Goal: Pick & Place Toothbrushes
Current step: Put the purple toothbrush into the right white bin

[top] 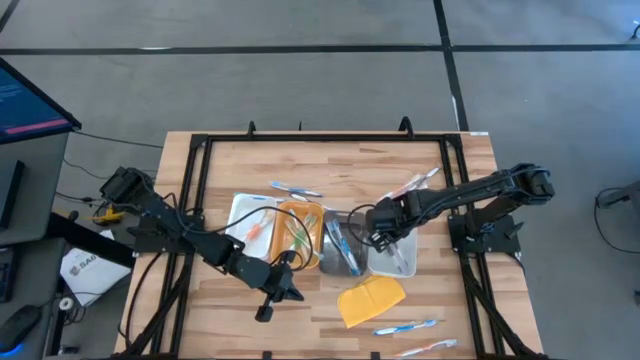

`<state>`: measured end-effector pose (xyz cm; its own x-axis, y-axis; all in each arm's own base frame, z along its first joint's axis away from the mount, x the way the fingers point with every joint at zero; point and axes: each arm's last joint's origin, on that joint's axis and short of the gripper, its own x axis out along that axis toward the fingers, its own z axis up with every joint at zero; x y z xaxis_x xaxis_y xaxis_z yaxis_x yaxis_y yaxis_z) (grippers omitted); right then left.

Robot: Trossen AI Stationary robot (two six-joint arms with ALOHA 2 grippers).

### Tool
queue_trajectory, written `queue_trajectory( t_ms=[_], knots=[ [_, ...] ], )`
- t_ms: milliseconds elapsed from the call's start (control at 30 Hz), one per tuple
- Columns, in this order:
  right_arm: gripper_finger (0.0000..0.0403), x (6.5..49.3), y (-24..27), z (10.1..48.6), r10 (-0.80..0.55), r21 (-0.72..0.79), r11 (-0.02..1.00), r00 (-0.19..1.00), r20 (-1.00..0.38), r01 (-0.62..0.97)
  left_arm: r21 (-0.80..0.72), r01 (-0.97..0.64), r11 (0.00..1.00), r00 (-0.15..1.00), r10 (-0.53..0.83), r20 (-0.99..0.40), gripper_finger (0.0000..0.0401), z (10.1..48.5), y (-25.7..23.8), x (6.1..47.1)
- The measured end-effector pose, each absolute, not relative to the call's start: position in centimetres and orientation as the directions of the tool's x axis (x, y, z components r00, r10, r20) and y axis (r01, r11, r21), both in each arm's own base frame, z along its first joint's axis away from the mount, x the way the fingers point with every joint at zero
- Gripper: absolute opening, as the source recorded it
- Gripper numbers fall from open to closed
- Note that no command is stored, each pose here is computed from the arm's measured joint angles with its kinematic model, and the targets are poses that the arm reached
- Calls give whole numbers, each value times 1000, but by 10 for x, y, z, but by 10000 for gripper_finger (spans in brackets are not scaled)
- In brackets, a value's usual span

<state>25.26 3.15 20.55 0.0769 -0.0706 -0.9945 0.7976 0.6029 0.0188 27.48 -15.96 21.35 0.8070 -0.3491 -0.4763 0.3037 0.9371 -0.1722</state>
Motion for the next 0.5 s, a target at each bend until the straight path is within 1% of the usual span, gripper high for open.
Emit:
queue_trajectory(
  t_ms=[333,500],
  knots=[
    [1,246,36,206,-101,-36,562,25,-995,826,-172,304,937,807,-349,-476,1,214,-160,275],
    [1,246,35,206,-108,-39,553,26,-994,832,-172,304,937,807,-349,-476,1,214,-160,275]
  ],
)
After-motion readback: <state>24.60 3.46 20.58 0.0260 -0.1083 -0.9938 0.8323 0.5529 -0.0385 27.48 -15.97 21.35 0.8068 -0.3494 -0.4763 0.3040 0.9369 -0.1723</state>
